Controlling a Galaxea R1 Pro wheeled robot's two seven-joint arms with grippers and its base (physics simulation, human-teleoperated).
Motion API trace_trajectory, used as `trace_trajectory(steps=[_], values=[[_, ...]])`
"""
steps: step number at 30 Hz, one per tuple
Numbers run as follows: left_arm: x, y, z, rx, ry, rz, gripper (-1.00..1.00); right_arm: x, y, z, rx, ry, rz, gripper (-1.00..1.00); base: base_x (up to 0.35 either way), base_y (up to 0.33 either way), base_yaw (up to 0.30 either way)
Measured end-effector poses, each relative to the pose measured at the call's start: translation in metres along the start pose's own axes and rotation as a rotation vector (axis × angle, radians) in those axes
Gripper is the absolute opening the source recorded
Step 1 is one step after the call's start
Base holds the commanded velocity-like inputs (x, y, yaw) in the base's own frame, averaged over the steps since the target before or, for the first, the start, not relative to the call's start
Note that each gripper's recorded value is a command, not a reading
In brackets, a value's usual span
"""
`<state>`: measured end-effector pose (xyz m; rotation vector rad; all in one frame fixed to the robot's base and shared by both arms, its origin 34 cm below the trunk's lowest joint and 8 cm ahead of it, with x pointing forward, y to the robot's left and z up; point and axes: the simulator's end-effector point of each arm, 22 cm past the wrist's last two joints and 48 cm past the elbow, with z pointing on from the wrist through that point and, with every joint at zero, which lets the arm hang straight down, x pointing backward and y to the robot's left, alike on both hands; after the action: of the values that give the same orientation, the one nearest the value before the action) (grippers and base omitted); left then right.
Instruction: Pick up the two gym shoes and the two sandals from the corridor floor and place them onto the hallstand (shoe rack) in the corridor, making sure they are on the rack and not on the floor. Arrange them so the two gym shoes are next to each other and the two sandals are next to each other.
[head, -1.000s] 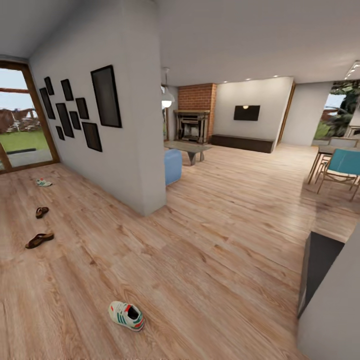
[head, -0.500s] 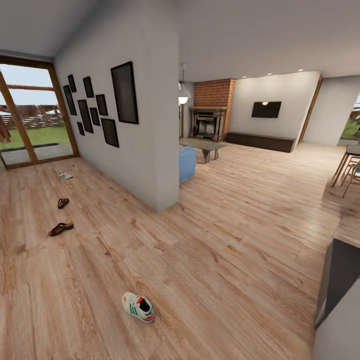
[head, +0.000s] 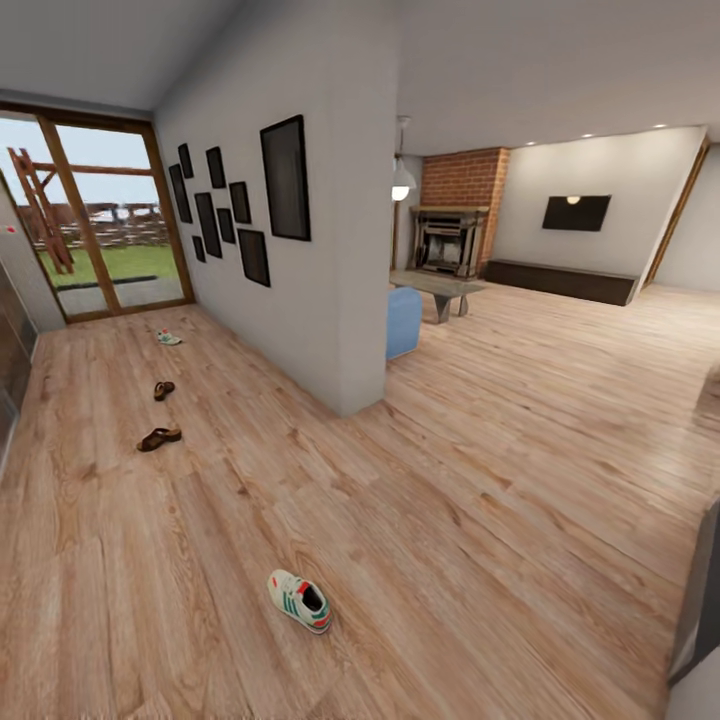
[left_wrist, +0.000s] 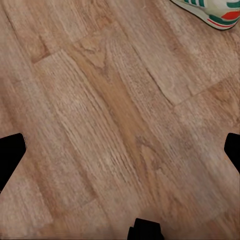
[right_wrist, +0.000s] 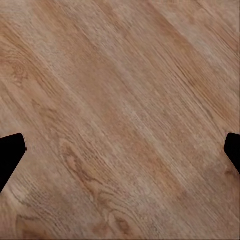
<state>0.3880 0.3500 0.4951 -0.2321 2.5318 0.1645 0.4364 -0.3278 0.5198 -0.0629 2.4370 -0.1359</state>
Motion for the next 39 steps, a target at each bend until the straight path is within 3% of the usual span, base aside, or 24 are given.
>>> trace_trajectory(steps=[26,39], values=[[0.011,0.001,0.001,-0.003,0.026,0.009,1.0,0.013,0.001,0.001,-0.002,0.03,-0.002,1.0,0.0,0.0,0.205],[0.018,0.007,0.001,-0.01,0.043,0.016,1.0,0.019,0.002,0.001,-0.005,0.045,-0.004,1.0,0.152,-0.114,0.205]])
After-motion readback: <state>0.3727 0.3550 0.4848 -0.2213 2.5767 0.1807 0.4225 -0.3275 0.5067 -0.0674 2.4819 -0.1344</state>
